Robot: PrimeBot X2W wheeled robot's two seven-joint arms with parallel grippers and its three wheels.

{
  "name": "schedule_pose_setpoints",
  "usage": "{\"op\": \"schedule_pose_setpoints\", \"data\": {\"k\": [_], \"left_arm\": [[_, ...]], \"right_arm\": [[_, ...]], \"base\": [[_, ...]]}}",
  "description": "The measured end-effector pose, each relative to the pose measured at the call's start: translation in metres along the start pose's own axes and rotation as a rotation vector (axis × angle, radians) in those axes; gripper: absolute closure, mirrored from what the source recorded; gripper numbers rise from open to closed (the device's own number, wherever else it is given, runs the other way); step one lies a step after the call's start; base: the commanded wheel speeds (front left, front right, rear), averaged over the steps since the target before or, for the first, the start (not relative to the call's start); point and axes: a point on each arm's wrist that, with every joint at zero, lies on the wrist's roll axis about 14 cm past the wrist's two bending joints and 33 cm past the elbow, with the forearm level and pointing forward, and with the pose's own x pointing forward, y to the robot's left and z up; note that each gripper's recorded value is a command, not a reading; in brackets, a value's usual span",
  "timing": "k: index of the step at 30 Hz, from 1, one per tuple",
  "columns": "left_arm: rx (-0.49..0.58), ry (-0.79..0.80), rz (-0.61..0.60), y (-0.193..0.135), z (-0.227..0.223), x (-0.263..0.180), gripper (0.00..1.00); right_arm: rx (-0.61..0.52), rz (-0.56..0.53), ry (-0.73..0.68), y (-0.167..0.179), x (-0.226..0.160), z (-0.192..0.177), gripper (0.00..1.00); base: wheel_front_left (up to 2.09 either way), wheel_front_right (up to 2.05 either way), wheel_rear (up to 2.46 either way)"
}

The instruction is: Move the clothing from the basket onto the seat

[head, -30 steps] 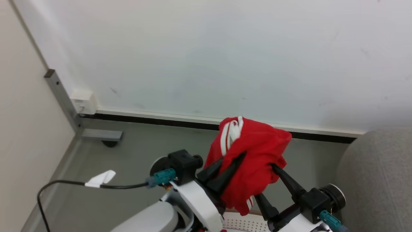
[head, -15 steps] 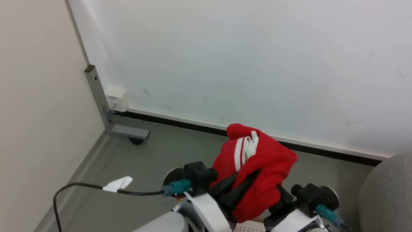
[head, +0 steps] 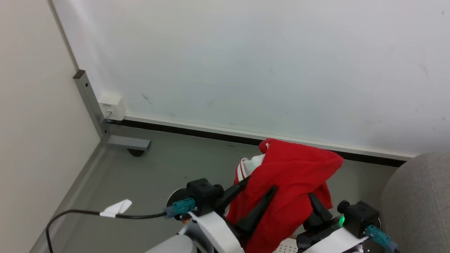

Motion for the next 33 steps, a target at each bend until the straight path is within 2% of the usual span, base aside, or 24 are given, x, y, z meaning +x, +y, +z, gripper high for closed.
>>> {"op": "schedule_pose_setpoints", "data": {"k": [9,14,24,33], "left_arm": [[-0.025,0.01,-0.062,-0.011,-0.012,0.017,0.0],[-0.021,-0.009,-0.143,-0.027,-0.013,0.033,0.0],[-0.017,-0.017,-0.351,-0.075,-0.027,0.069,0.0],[-0.023,0.011,-0.532,-0.121,-0.05,0.086,0.0]], "right_arm": [[-0.009,-0.145,-0.062,-0.047,-0.016,0.021,1.0],[-0.051,-0.249,-0.107,-0.082,-0.036,0.041,1.0],[-0.149,-0.514,-0.196,-0.148,-0.113,0.083,1.0],[-0.214,-0.732,-0.257,-0.175,-0.188,0.11,1.0]], "base": [[0.0,0.0,0.0],[0.0,0.0,0.0],[0.0,0.0,0.0],[0.0,0.0,0.0]]}}
